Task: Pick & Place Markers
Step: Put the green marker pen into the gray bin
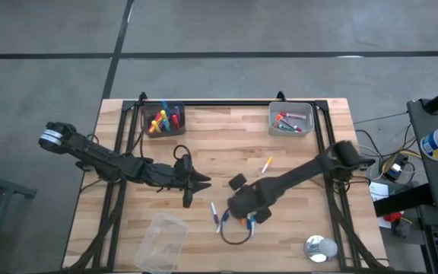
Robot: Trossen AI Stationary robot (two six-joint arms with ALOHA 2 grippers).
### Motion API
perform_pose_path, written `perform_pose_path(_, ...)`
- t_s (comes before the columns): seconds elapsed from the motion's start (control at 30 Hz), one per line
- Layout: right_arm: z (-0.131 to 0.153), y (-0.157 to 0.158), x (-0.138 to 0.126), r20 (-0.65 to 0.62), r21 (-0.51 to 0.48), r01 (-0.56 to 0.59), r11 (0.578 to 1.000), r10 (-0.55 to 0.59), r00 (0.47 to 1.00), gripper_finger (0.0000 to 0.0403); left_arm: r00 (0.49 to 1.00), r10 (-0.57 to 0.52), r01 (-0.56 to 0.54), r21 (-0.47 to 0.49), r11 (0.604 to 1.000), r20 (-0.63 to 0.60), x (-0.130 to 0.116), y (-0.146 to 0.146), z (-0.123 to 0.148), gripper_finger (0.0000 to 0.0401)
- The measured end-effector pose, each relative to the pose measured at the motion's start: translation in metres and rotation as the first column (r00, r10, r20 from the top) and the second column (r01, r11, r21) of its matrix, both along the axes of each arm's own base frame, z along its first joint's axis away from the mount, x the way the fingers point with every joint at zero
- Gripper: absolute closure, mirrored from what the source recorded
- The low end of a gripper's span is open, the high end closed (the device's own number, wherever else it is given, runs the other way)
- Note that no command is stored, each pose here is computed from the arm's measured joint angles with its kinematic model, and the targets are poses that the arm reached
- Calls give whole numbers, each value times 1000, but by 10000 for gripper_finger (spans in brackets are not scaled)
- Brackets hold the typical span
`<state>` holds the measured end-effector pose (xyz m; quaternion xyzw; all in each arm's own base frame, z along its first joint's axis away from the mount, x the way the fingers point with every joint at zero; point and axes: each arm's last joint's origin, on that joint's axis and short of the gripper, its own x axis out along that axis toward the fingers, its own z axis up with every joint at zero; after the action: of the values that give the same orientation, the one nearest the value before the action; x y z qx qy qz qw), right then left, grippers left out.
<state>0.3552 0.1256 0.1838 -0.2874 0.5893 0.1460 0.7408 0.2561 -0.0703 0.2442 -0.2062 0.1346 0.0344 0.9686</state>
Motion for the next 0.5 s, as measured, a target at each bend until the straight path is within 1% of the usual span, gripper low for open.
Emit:
perform_pose_path(0.17, -6, 5, 16, -47, -37, -100, 994, 98, 994, 285, 999, -6, 6, 8, 1000, -32, -3, 1, -10, 295)
perform_pose_path(0.3, -7, 4, 19, -54, -49, -144, 988, 142, 988, 274, 999, -25, 25, 4, 1000, -47, -5, 0, -13, 295)
perform_pose_path(0.4, -7, 2, 22, -28, -61, -192, 979, 191, 981, 267, 999, -34, 34, 1, 999, -42, -5, -1, -13, 295)
perform_pose_path(0.5, -13, 0, 20, -52, -85, -227, 970, 223, 973, 264, 998, -39, 39, -1, 999, -45, -5, -1, -13, 295)
